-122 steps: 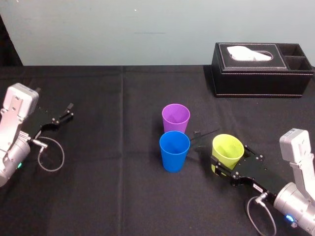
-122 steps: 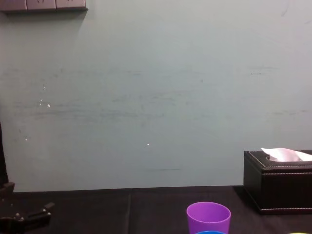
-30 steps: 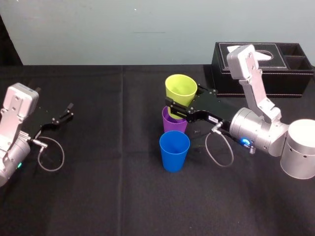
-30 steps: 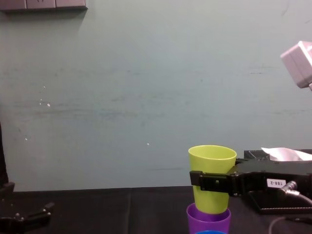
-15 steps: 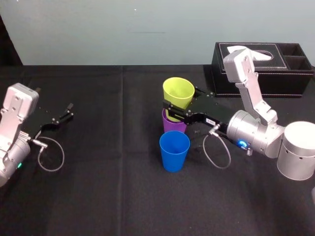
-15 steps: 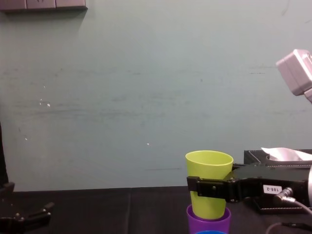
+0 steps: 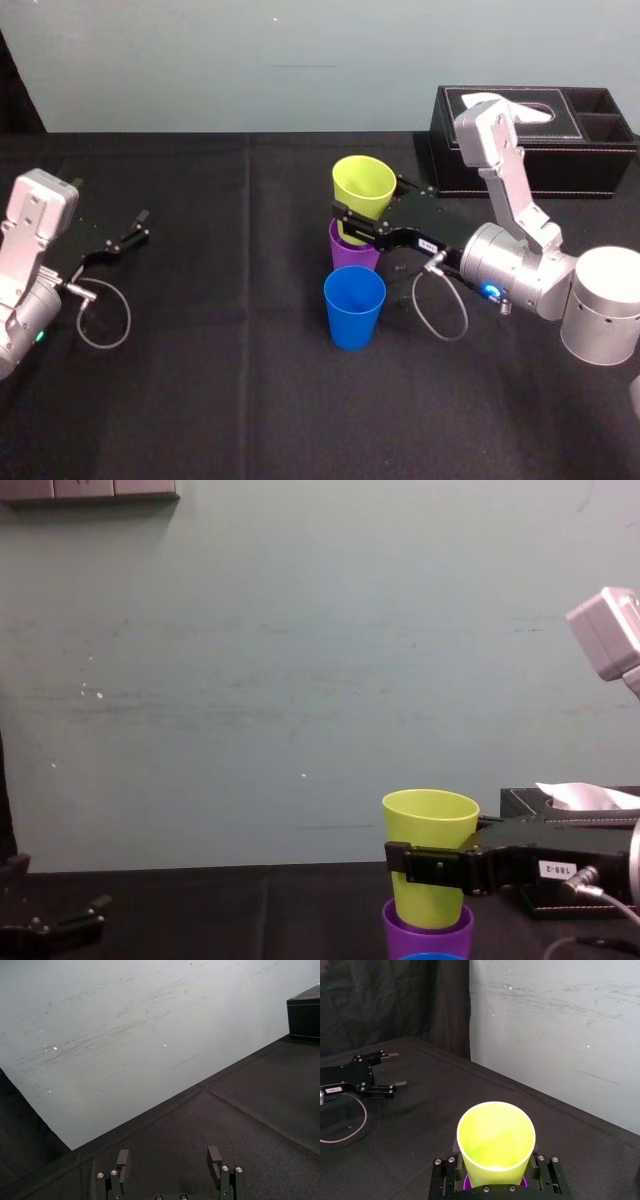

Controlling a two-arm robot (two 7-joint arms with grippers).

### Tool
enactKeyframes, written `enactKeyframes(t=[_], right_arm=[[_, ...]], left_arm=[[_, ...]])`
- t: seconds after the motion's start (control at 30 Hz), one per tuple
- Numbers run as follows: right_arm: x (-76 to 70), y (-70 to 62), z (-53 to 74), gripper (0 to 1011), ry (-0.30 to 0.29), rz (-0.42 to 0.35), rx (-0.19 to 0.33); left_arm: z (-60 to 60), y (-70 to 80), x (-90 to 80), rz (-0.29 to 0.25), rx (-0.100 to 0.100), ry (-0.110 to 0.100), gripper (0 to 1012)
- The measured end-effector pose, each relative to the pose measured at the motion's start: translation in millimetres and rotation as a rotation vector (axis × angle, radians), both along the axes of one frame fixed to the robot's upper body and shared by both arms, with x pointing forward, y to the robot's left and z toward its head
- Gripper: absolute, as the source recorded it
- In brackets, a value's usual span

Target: Stack the three plastic cups sequentially using one hand.

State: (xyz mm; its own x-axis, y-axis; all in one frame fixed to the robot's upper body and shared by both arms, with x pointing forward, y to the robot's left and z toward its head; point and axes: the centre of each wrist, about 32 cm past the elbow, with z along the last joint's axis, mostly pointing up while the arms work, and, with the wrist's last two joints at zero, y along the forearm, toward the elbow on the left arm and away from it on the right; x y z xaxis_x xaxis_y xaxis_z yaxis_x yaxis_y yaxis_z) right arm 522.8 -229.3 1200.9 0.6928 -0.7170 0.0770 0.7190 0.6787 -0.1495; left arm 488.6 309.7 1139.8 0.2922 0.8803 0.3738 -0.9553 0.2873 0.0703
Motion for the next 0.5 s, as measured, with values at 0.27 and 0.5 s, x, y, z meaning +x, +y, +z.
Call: enactKeyframes(t=[0.27,0.5], right_arm=[[1.7,-0.3,-3.5,726,0.0,0.0,0.001],[2.8,0.2,-7.8,726,-0.002,0.001,0.002]], left_arm=[[0.0,0.0,0.0,0.0,0.0,0.0,1011],[0.0,0.0,0.0,0.0,0.0,0.0,1012]])
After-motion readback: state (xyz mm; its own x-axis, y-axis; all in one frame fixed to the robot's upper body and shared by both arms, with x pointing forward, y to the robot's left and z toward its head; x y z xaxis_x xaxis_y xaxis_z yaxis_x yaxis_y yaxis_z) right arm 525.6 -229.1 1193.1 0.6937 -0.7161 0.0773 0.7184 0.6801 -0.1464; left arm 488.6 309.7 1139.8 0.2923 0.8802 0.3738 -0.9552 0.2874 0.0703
